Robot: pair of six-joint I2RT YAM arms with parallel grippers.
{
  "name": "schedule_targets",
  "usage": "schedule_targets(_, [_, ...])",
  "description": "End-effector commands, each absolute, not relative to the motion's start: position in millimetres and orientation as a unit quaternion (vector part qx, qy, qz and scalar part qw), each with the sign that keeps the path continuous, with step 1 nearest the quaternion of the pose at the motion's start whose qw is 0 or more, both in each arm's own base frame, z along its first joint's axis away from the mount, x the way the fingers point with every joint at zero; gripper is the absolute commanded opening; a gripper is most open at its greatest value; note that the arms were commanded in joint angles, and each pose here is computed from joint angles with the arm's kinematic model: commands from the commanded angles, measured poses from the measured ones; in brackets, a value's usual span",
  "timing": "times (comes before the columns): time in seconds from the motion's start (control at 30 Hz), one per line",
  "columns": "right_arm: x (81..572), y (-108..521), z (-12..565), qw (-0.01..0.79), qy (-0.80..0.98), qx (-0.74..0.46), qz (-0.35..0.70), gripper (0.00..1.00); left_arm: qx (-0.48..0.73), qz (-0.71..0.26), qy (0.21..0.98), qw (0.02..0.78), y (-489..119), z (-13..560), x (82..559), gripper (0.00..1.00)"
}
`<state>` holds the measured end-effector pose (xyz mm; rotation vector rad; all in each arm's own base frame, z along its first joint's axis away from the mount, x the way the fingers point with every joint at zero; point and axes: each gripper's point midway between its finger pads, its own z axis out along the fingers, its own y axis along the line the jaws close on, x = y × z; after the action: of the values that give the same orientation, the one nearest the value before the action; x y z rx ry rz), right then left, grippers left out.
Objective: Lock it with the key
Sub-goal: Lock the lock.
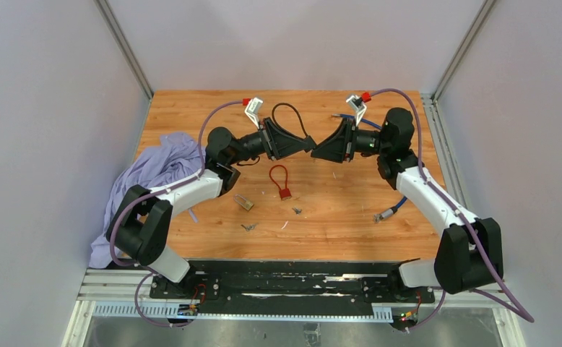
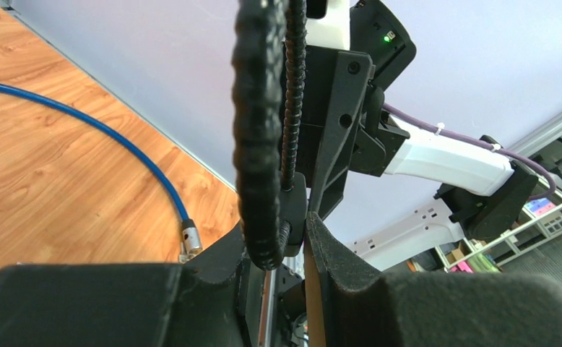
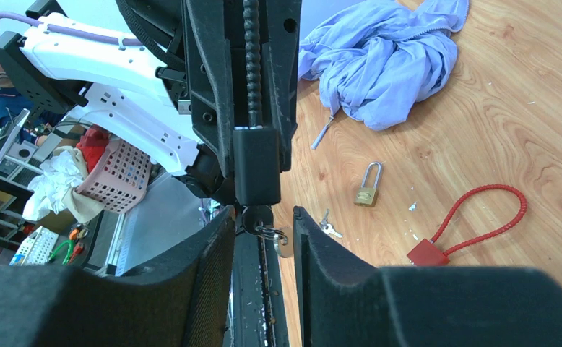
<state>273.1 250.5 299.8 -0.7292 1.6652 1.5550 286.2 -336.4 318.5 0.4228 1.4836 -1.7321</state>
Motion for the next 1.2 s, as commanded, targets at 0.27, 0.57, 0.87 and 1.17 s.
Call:
schedule_targets(0.27, [279.2, 244.4, 297.1, 0.364, 0.644, -0.285, 0.61, 0.22, 0.181, -0.691, 0.564, 0.415, -336.3, 329.8, 279.8, 0.0])
schedule_targets(0.57, [295.2, 240.2, 271.2, 0.405, 0.701, -0.287, 0.511, 0.04, 0.139, -0.676, 0.613, 0.386, -339.7, 309.4, 293.8, 0.0])
schedule_targets(0.87, [305.9, 239.3, 249.9, 0.454, 0.739, -0.325, 0.378, 0.01, 0.1, -0.644, 0.673, 0.349, -341.7, 280.1, 305.8, 0.0])
schedule_targets(1.17, [308.1, 240.0, 236.7, 0.469, 0.759, -0.355, 0.277, 0.01, 0.094, -0.628, 0.688, 0.351, -339.3, 273.9, 309.4, 0.0])
